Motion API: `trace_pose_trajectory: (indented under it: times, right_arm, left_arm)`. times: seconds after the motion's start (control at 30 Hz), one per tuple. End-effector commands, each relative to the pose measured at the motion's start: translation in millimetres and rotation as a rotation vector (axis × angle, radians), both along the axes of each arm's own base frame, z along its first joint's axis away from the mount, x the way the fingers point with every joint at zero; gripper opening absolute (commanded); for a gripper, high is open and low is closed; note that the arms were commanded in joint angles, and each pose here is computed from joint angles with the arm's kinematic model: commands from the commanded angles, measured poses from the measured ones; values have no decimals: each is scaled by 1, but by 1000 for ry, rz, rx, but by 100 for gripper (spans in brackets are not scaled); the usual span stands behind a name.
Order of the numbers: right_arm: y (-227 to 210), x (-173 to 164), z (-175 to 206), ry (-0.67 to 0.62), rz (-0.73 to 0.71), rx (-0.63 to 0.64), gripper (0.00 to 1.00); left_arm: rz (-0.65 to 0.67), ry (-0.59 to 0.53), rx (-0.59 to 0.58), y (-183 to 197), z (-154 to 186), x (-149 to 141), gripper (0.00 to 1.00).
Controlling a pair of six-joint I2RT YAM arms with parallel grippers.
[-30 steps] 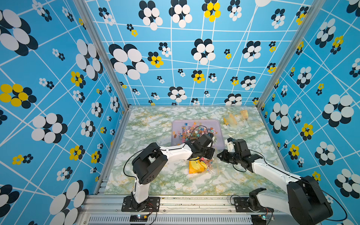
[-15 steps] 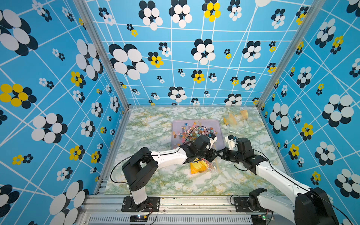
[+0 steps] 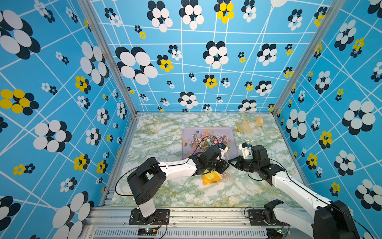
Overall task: Pour candies out of the ziploc bag
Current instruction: Open the ziploc bag at the center of the board.
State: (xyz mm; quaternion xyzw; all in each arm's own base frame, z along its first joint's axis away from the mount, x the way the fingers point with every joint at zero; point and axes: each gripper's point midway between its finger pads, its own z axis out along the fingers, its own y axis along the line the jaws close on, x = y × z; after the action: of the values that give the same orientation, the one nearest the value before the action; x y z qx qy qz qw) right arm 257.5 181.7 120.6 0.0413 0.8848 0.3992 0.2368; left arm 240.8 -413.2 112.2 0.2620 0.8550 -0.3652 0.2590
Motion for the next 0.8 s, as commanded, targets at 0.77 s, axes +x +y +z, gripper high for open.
trace_pose_trajectory:
  times: [0.77]
  right_arm:
    - [-5,3,39,-122,31,-63,0]
  left_arm:
    - [170,-70,133,48,1,23,0]
